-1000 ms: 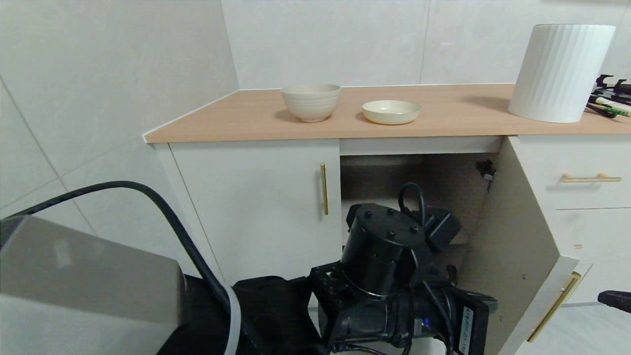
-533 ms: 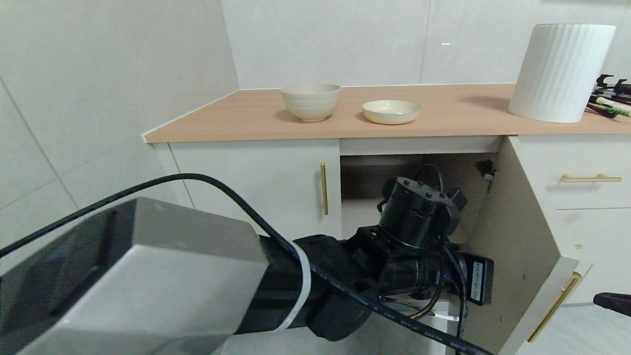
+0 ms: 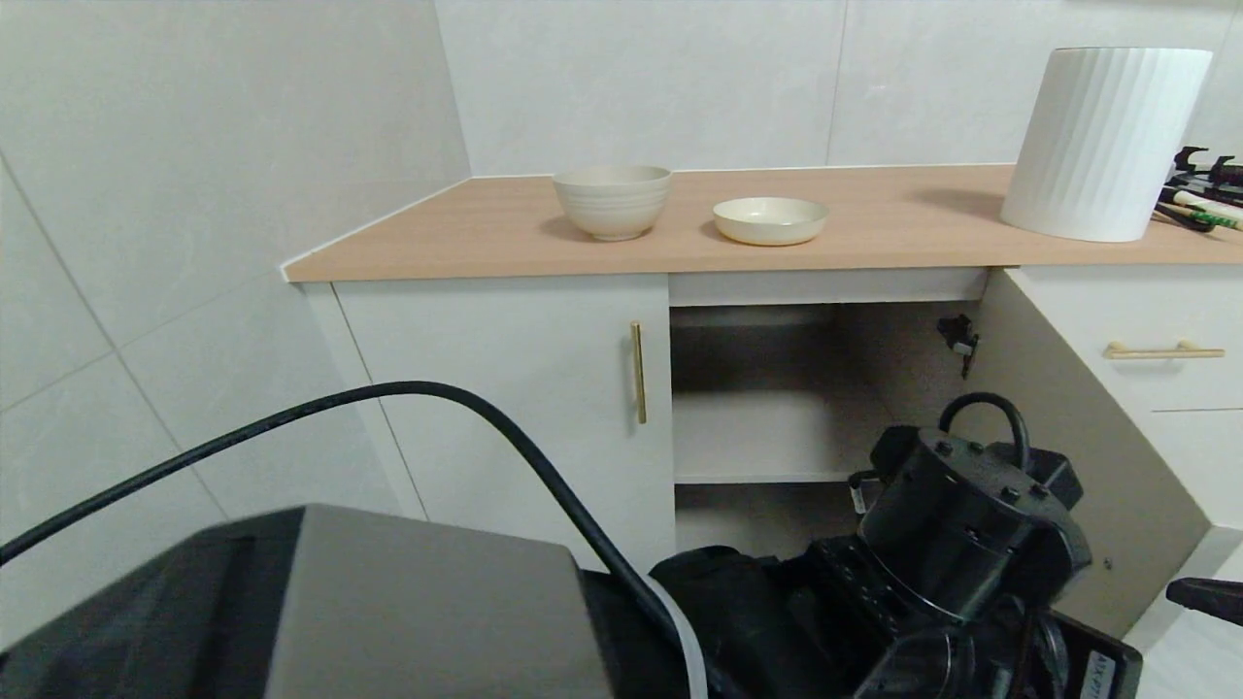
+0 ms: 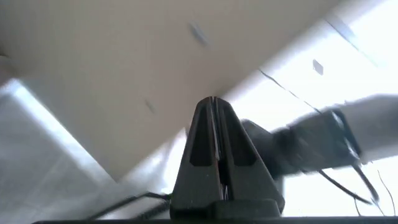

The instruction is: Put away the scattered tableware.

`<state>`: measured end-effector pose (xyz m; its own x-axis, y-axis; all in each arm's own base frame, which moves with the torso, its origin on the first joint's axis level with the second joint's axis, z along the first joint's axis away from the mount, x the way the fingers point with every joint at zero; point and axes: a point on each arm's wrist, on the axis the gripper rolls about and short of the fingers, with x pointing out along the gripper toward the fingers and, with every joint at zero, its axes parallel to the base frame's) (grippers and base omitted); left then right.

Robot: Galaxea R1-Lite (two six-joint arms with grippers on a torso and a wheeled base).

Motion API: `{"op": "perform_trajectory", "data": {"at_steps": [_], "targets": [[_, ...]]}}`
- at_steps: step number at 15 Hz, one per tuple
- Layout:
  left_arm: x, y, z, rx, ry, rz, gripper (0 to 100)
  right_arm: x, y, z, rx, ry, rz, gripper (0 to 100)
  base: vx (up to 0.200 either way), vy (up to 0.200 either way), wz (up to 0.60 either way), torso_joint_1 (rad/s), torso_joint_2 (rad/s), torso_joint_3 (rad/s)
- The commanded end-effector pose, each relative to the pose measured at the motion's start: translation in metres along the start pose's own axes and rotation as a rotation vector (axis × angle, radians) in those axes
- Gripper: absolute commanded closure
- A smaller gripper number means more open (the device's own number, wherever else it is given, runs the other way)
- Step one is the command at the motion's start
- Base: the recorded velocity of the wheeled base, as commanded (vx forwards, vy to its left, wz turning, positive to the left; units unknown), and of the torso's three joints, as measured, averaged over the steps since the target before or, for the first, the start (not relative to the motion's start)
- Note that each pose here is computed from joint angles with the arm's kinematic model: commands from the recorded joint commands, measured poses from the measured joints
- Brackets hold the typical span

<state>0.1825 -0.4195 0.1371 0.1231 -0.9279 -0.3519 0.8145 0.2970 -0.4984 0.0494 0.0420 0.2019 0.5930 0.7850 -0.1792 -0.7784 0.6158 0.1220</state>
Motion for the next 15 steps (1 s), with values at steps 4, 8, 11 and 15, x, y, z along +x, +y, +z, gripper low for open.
{"op": "perform_trajectory", "data": {"at_steps": [4, 8, 11, 15], "targets": [[-0.061, -0.003, 0.025, -0.096, -0.08, 0.044, 100, 0.004, -0.001, 0.001, 0.006, 0.013, 0.0, 0, 0.0, 0.0, 0.0, 0.0, 0.0, 0.0], [-0.186, 0.029, 0.043, -0.118, -0.253, 0.219, 100, 0.045, -0.017, 0.023, 0.064, 0.103, -0.048, 0, 0.0, 0.0, 0.0, 0.0, 0.0, 0.0], [-0.268, 0.053, 0.032, -0.043, -0.352, 0.417, 100, 0.093, -0.046, 0.045, 0.087, 0.126, -0.124, 0, 0.0, 0.0, 0.0, 0.0, 0.0, 0.0], [-0.32, 0.069, 0.009, 0.005, -0.396, 0.635, 100, 0.145, -0.086, 0.069, 0.06, 0.003, -0.307, 0, 0.0, 0.0, 0.0, 0.0, 0.0, 0.0]]}}
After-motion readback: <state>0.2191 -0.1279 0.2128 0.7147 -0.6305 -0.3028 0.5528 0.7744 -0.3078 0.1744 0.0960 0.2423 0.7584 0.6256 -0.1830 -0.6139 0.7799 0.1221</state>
